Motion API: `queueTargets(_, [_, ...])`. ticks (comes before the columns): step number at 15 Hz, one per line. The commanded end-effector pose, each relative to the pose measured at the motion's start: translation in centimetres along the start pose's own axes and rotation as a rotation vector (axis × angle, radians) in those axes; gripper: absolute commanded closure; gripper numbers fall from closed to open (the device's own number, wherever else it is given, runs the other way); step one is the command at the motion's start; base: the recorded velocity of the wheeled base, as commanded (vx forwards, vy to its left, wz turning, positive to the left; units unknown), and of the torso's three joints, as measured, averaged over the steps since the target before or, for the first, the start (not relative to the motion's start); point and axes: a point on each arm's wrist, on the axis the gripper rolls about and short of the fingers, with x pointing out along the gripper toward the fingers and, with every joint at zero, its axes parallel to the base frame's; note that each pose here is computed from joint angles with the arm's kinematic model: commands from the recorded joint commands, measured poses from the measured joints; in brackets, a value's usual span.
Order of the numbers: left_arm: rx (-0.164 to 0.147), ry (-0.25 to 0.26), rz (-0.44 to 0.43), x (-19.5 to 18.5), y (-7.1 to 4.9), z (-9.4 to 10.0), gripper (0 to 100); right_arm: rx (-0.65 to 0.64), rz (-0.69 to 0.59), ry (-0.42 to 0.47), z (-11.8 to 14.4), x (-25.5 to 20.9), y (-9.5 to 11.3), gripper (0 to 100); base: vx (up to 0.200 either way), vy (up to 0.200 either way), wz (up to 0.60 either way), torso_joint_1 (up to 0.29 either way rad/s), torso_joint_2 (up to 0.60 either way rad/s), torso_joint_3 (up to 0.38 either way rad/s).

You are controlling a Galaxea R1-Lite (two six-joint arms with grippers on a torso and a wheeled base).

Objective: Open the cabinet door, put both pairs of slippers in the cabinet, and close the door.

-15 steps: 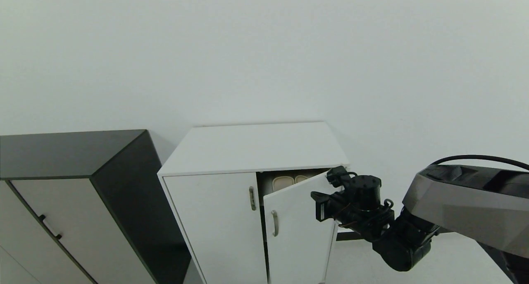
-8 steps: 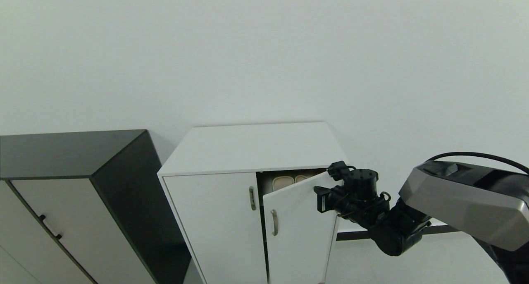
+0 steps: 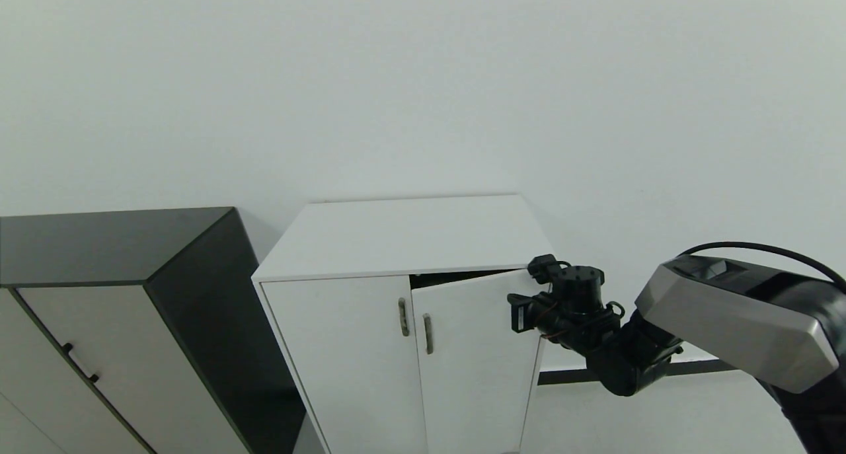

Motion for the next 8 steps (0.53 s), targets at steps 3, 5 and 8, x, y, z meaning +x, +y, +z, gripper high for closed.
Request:
queueTargets(3, [0.0, 0.0, -0.001, 0.0, 0.0, 0.0, 100, 0.002, -0.008, -0.001, -0.16, 0.6, -0.42, 100, 0.0, 0.0, 0.0, 0.0, 0.0, 0.0])
queueTargets(5, [0.0, 0.0, -0.001, 0.0, 0.0, 0.0, 100, 0.004, -0.013, 0.001, -0.06, 0.84, -0.63, 100, 0.0, 0.0, 0.0, 0.0, 0.0, 0.0])
queueTargets(8, [0.0, 0.0, 0.001, 0.0, 0.0, 0.0, 100, 0.004, -0.015, -0.004, 0.17, 1.01, -0.75, 100, 0.0, 0.0, 0.0, 0.0, 0.0, 0.0])
